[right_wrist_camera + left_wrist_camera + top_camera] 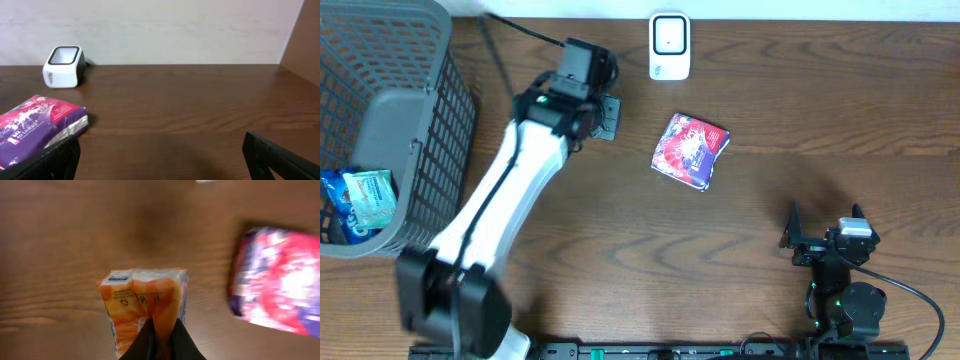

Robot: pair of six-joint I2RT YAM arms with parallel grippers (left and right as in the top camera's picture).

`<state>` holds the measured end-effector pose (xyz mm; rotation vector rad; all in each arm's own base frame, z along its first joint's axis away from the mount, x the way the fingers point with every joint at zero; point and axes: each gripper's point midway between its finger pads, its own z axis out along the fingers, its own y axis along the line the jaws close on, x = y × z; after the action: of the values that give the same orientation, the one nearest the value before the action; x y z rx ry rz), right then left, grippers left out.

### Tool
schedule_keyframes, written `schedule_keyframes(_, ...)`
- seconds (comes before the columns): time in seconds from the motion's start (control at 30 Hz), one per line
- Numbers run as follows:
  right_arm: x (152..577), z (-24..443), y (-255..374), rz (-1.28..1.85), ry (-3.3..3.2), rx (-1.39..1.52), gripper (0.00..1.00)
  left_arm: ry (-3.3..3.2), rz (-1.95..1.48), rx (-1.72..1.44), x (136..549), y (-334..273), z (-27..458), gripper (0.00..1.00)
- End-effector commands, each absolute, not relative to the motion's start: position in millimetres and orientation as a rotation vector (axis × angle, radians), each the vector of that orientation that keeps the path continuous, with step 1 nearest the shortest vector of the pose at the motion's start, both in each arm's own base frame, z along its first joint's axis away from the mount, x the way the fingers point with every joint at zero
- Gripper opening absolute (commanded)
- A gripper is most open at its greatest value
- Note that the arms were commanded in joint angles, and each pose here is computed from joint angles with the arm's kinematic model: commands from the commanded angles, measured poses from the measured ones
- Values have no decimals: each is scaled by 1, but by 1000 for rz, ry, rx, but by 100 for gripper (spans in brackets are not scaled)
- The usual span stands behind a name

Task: Scan the item barcode
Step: 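Carry the orange packet to the scanner beside the red-purple bag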

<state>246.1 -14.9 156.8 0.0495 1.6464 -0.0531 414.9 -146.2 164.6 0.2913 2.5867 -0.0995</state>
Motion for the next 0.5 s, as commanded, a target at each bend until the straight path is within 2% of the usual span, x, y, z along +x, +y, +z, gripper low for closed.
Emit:
schedule_keyframes(0.0,246,156,-13,-32,1648,56,99,2658,-72,326,419,-150,130,7)
schedule_keyframes(0.17,246,156,-13,-32,1648,56,99,2761,-173,406,408,-177,89,7)
schedule_keyframes(0.47,246,156,-13,-32,1648,56,99,2803,-190,397,404,-205,55,7)
